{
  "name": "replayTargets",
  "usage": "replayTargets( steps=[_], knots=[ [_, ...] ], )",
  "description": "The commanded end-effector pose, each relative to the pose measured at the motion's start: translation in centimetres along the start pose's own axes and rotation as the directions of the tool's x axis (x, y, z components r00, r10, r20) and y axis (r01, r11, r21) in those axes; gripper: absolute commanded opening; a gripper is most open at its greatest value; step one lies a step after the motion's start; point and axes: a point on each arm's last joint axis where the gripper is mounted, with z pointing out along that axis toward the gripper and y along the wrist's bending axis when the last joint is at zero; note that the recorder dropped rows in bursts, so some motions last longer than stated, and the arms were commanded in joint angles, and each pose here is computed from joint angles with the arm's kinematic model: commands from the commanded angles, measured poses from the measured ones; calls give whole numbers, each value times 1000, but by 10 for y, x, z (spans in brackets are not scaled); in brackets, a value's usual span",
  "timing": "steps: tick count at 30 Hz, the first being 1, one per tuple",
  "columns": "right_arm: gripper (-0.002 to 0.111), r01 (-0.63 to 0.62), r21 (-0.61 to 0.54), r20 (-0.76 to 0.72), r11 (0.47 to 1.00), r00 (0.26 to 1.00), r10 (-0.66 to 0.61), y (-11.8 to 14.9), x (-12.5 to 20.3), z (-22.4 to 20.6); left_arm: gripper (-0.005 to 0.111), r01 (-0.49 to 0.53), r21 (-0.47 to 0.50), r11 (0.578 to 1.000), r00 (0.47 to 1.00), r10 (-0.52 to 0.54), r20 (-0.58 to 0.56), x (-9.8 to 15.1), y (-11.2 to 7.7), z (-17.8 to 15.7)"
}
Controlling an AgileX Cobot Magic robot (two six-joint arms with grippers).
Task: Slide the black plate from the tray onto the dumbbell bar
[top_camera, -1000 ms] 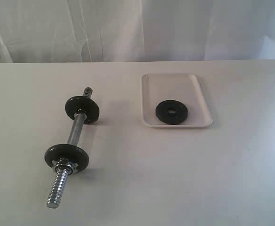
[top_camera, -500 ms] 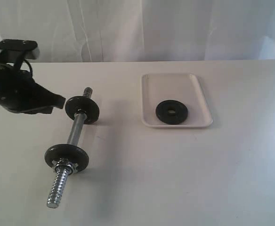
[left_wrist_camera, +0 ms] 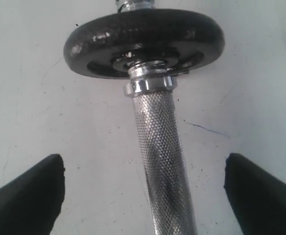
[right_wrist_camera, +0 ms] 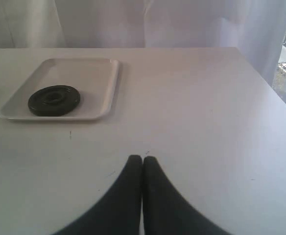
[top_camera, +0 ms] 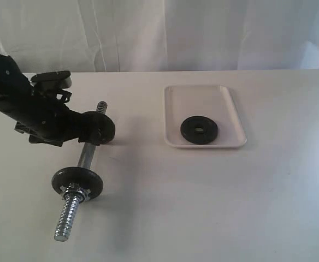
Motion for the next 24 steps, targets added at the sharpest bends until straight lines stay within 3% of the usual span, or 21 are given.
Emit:
replayTargets(
  steps=[1, 6, 13, 19, 22, 24],
  knots=[
    [0, 6, 0, 17, 1000, 1000, -6, 0, 0, 0, 86, 28, 4, 1000, 1000, -28, -8, -2, 0, 14],
    [0, 6, 0, 17, 1000, 1000, -6, 0, 0, 0, 85, 31, -4, 1000, 1000, -31, 2, -5, 2, 25],
    [0, 6, 0, 20, 1000, 1000, -6, 0, 0, 0, 85, -17, 16, 1000, 1000, 17, -3, -10, -17, 44],
    [0, 6, 0, 20, 1000, 1000, -6, 0, 0, 0, 84, -13, 11, 1000, 1000, 13, -26, -8, -15, 55],
    [0, 6, 0, 20, 1000, 1000, -6, 0, 0, 0, 75, -13, 10, 1000, 1000, 13, -22, -8, -15, 55],
    [0, 6, 0, 20, 1000, 1000, -6, 0, 0, 0, 61, -15, 13, 1000, 999, 15, -49, -6, -15, 55]
  ],
)
